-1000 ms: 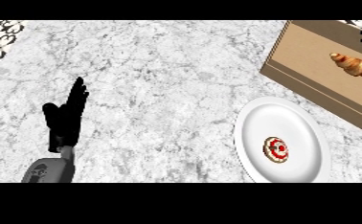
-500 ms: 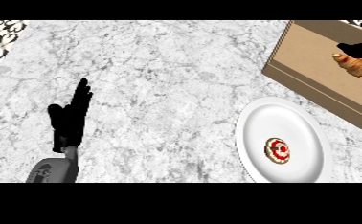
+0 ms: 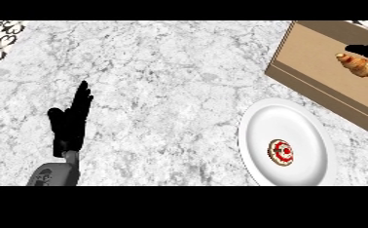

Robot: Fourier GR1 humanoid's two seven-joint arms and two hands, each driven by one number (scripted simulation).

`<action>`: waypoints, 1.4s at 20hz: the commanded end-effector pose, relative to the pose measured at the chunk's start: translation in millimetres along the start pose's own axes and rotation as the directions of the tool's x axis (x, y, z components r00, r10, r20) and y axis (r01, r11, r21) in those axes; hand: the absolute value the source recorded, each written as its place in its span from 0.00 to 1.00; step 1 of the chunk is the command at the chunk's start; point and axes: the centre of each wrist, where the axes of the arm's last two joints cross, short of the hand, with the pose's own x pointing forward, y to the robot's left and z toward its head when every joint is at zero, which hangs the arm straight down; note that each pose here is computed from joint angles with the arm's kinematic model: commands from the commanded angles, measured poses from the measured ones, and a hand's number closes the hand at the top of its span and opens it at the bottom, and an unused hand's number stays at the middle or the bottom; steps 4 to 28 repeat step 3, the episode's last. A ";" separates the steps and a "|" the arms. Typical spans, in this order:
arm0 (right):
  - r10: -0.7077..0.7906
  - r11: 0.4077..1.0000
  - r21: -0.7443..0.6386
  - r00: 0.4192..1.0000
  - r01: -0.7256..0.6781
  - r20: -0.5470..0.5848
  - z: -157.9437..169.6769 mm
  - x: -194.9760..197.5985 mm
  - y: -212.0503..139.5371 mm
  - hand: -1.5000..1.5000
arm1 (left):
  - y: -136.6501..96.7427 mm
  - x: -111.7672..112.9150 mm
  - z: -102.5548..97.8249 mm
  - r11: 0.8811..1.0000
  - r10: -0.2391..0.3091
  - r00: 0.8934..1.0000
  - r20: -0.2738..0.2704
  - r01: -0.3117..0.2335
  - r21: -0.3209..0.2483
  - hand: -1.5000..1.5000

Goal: Pick the croissant from the plate and place it in the cardboard box

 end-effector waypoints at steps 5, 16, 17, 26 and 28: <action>-0.210 0.972 -0.107 0.978 0.211 0.017 15.2 -20.0 -55.9 0.00 | 14.3 5.8 2.5 1.000 -0.003 1.000 -0.006 0.003 -0.002 0.50; -0.210 0.972 -0.107 0.978 0.211 0.017 15.2 -20.0 -55.9 0.00 | 14.3 5.8 2.5 1.000 -0.003 1.000 -0.006 0.003 -0.002 0.50; -0.210 0.972 -0.107 0.978 0.211 0.017 15.2 -20.0 -55.9 0.00 | 14.3 5.8 2.5 1.000 -0.003 1.000 -0.006 0.003 -0.002 0.50; -0.210 0.972 -0.107 0.978 0.211 0.017 15.2 -20.0 -55.9 0.00 | 14.3 5.8 2.5 1.000 -0.003 1.000 -0.006 0.003 -0.002 0.50; -0.210 0.972 -0.107 0.978 0.211 0.017 15.2 -20.0 -55.9 0.00 | 14.3 5.8 2.5 1.000 -0.003 1.000 -0.006 0.003 -0.002 0.50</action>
